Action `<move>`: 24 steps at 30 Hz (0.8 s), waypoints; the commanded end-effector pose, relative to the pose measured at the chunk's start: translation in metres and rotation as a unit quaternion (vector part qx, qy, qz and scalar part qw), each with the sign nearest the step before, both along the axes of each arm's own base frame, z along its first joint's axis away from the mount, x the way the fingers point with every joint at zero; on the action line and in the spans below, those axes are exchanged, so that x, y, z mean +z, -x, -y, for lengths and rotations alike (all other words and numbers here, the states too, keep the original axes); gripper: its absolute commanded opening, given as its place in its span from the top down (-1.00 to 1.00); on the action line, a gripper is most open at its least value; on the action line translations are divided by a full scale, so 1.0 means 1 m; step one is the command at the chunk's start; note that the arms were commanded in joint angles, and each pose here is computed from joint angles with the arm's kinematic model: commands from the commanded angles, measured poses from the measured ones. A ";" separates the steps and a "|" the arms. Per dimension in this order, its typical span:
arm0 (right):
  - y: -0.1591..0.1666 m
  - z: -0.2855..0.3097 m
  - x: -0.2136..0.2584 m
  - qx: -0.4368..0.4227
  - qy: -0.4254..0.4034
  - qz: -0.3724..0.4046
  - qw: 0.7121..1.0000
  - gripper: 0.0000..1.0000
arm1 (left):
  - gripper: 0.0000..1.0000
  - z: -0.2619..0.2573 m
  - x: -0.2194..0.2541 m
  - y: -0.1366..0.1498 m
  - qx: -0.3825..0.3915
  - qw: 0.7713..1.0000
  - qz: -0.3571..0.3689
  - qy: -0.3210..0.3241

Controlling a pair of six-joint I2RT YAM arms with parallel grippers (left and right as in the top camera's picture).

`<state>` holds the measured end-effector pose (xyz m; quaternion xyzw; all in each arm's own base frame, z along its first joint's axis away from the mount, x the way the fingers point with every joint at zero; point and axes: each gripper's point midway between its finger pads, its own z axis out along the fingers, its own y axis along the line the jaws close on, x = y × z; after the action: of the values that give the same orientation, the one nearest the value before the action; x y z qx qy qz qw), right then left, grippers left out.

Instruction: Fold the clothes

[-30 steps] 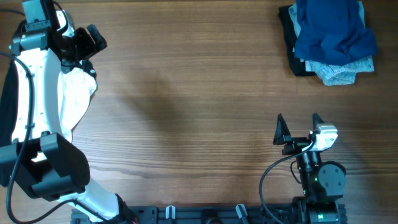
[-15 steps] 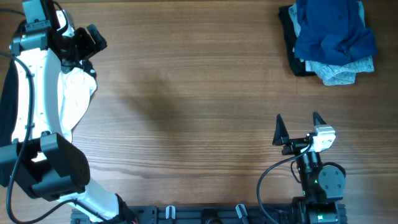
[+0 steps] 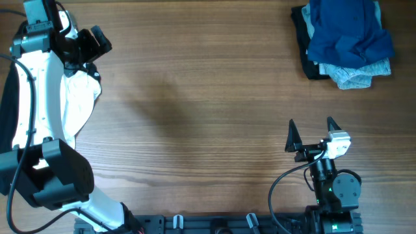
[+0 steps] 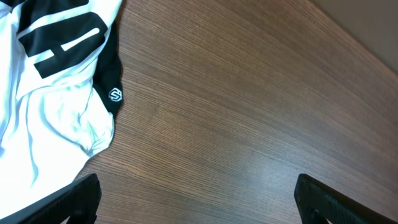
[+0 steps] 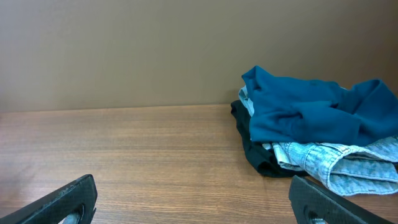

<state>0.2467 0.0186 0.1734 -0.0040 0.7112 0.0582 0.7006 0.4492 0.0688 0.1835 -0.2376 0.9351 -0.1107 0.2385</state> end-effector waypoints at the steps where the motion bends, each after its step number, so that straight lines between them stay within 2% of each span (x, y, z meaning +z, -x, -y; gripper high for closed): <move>1: 0.000 -0.002 0.001 0.005 0.007 0.006 1.000 -0.99 | -1.00 -0.001 0.002 0.001 -0.004 1.000 0.001 -0.003; 7: 0.000 -0.002 0.001 0.005 0.007 0.006 1.000 -0.99 | -1.00 0.000 0.016 0.004 -0.005 1.000 0.017 -0.007; 14: 0.000 -0.002 0.001 0.005 0.007 0.006 1.000 -1.00 | -1.00 0.023 0.089 0.019 -0.022 0.993 0.106 -0.044; 16: 0.000 -0.002 0.001 0.005 0.007 0.006 1.000 -0.99 | -1.00 0.042 0.115 0.018 -0.056 0.983 0.159 -0.070; 20: 0.000 -0.002 0.001 0.005 0.007 0.006 1.000 -1.00 | -1.00 0.085 0.158 0.031 -0.152 0.945 0.259 -0.125; 24: 0.000 -0.002 0.001 0.005 0.007 0.006 1.000 -0.99 | -1.00 0.089 0.172 0.064 -0.153 0.928 0.310 -0.137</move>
<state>0.2467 0.0186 0.1735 -0.0041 0.7111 0.0581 0.7007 0.4099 -0.0271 0.3598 -0.0333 0.8544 -0.1117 0.5064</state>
